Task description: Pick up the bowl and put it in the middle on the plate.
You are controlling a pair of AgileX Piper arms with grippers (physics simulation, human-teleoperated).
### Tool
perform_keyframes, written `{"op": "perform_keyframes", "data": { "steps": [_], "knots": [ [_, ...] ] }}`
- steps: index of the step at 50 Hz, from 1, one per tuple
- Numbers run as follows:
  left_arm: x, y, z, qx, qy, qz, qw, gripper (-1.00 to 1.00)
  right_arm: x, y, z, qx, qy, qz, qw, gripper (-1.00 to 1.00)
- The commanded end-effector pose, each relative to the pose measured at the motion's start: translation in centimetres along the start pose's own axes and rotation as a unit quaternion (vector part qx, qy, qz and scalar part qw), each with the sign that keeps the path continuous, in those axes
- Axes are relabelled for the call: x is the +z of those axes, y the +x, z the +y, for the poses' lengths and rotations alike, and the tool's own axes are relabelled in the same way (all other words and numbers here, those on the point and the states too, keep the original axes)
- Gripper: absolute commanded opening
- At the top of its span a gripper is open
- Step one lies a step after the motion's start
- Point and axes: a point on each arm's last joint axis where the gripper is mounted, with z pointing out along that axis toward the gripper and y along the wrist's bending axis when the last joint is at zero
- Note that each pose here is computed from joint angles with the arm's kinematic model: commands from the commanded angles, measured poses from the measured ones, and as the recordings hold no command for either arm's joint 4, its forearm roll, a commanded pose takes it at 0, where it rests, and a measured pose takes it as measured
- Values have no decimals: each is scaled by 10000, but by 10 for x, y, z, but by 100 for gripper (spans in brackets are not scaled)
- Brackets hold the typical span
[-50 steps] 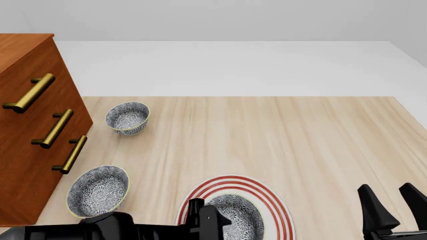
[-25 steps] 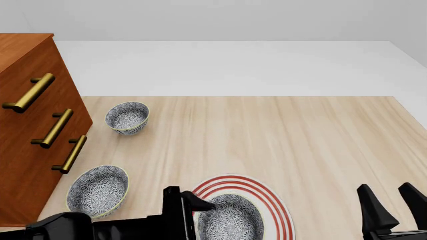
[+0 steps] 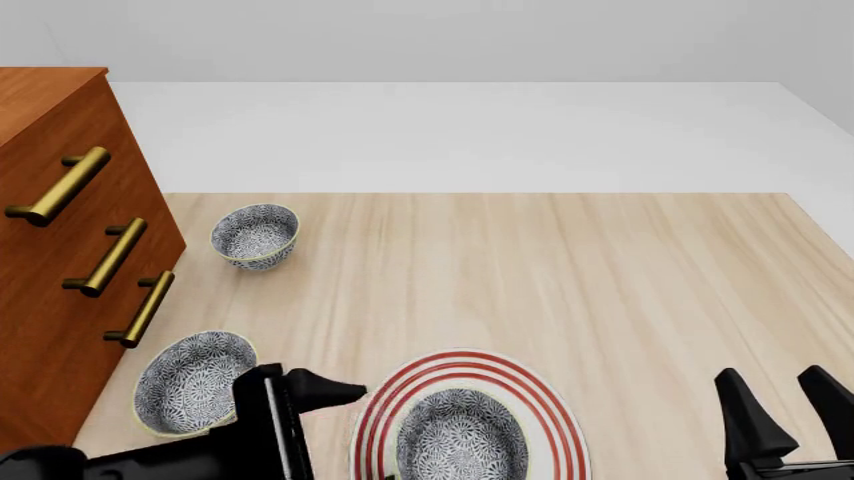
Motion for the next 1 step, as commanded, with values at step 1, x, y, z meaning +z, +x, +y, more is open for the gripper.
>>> {"op": "perform_keyframes", "data": {
  "steps": [1],
  "knots": [
    [-18, 23, 4, -399, -332, -60, 9986, 100, 0, 0, 0, 3, 6, 3, 10000, 100]
  ]
}}
